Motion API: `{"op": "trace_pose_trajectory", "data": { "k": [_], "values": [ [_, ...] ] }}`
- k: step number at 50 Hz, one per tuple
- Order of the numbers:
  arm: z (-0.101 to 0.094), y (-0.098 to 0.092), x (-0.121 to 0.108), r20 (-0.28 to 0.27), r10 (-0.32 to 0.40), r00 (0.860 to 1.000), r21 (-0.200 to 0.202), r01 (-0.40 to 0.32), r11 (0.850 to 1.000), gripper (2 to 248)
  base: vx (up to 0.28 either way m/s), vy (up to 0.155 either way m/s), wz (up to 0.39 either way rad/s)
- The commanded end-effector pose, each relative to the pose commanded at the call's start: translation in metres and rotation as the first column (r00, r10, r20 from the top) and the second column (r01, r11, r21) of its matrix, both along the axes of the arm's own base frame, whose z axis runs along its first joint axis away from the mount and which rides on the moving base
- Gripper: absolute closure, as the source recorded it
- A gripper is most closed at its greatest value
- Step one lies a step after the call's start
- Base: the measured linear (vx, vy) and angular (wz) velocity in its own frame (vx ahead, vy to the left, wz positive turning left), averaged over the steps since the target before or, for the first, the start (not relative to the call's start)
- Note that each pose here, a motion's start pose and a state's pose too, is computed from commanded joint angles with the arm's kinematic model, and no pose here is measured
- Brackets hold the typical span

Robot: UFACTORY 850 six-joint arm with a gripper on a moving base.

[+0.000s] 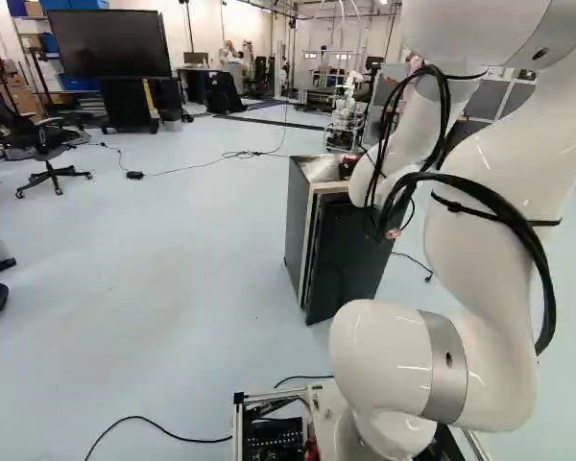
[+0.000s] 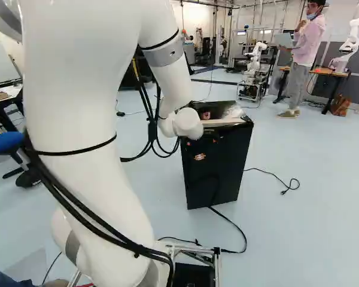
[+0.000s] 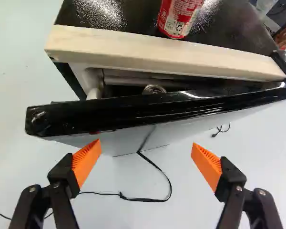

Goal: Grab a drink from the fridge

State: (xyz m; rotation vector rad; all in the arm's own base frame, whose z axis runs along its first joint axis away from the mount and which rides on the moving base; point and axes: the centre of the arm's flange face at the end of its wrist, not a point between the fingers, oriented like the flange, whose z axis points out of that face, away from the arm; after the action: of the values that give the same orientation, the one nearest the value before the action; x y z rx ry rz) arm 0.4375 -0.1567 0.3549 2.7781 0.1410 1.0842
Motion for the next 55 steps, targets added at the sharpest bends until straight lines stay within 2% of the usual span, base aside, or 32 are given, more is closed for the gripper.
{"op": "trace_pose_trajectory", "data": {
  "k": [55],
  "values": [
    [-0.001, 0.01, 0.032, 0.011, 0.043, 0.999, -0.004, -0.043, 0.999, 3, 0.0, 0.0, 0.0]
  ]
}}
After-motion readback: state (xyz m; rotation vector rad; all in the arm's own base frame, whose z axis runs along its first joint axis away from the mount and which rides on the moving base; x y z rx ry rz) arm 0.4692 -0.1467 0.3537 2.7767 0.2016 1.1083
